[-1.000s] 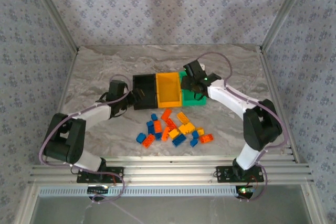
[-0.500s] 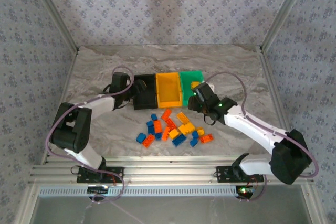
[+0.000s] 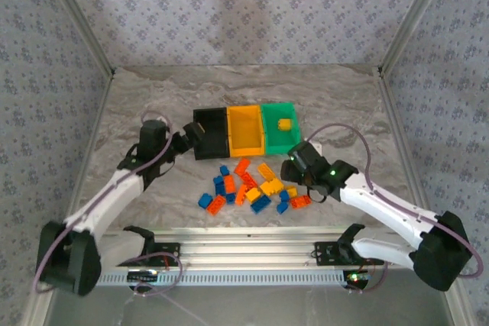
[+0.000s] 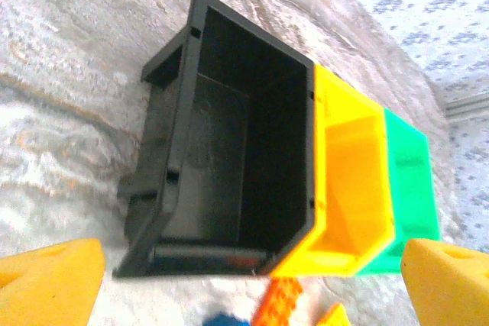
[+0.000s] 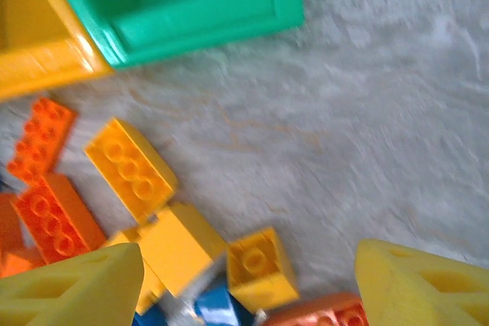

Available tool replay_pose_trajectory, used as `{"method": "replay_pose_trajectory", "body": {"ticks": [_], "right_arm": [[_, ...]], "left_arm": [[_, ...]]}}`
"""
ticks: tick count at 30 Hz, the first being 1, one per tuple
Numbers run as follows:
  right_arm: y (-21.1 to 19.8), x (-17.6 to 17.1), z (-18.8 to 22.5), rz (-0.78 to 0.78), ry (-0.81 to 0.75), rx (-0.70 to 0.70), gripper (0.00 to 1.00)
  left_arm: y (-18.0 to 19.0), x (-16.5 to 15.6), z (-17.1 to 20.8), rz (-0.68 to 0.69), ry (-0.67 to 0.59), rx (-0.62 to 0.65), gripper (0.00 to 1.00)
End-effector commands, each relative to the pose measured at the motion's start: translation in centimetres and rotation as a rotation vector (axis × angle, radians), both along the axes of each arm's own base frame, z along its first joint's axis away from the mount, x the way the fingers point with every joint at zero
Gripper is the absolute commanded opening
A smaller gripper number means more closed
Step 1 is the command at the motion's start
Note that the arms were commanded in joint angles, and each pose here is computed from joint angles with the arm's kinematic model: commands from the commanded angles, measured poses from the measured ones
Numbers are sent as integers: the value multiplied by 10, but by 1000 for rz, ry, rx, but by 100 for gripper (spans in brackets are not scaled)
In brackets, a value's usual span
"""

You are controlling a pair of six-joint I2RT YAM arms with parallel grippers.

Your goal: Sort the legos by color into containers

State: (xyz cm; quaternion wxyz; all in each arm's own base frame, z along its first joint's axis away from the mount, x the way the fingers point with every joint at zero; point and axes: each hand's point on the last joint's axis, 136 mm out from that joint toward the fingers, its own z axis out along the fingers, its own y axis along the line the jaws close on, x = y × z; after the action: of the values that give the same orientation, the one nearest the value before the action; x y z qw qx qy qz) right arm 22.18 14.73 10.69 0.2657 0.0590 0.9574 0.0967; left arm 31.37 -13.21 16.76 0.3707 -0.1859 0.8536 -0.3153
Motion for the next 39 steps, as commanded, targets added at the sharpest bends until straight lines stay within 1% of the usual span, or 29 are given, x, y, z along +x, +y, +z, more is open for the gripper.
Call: {"method": "replay_pose_trajectory", "body": {"ticks": [1,6,10,12,15,21,29,33,39], "right_arm": [[-15,-33,-26,-14,120,-32,75],[-15,-59,-50,-34,187,-5,75],[-1,-63,-47,-54,153,43,76],[10,-62,-43,-69,135,90,74],[24,-61,-38,-106,119,144,70],[42,-62,-34,-197,121,194,55],[47,-66,-47,-307,153,186,53],[50,-65,-55,-330,167,181,55],[47,-68,-69,-363,197,147,54]], "left_arm": [[11,-36,-10,21,54,-2,100],[19,-69,-11,24,34,-54,100],[21,-84,-18,26,27,-97,100],[24,-88,-22,33,27,-99,100],[27,-92,-27,43,32,-95,100],[27,-94,-28,39,39,-93,100],[25,-96,-29,27,43,-96,100],[24,-97,-28,16,36,-98,100],[25,-101,-30,12,32,-100,100]]}}
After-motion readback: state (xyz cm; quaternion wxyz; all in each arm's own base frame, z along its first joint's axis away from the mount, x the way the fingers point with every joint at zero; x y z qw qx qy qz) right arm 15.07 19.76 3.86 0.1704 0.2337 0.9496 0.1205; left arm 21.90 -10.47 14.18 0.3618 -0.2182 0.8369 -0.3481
